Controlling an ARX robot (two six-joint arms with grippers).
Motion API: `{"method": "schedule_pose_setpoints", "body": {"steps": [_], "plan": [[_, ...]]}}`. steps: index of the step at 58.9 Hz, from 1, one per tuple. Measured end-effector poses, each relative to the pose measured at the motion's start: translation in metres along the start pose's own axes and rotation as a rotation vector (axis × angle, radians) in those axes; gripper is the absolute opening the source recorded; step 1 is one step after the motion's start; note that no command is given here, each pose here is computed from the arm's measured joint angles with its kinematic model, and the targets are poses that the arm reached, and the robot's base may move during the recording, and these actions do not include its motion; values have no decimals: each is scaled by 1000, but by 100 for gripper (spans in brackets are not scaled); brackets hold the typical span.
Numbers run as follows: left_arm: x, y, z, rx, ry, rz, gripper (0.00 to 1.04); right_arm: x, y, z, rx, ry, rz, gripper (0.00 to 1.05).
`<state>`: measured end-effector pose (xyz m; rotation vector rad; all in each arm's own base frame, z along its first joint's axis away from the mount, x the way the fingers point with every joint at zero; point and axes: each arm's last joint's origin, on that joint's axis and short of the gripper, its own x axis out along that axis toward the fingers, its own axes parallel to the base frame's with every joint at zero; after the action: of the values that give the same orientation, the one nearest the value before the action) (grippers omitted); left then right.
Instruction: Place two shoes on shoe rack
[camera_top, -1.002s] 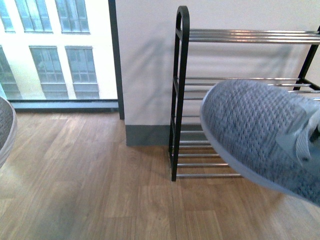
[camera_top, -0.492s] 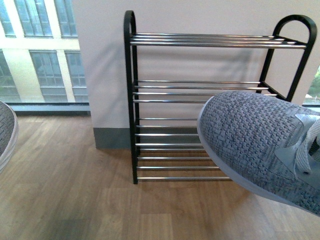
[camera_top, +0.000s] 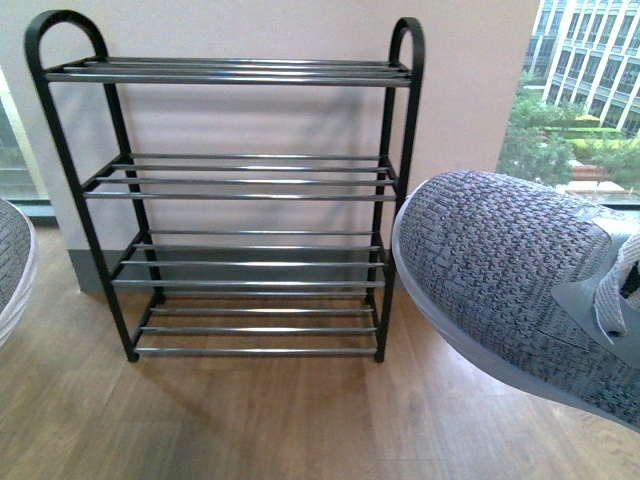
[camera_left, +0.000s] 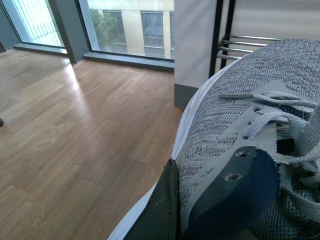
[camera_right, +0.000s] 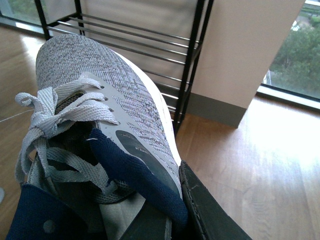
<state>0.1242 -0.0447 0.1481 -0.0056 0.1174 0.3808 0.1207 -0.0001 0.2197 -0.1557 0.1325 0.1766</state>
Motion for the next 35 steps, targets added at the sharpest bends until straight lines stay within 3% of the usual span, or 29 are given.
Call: {"method": "schedule_pose_setpoints", "body": {"steps": [35], "plan": [[0, 0, 0, 0, 0, -1, 2, 0, 0, 0, 0, 0, 0, 1]]}}
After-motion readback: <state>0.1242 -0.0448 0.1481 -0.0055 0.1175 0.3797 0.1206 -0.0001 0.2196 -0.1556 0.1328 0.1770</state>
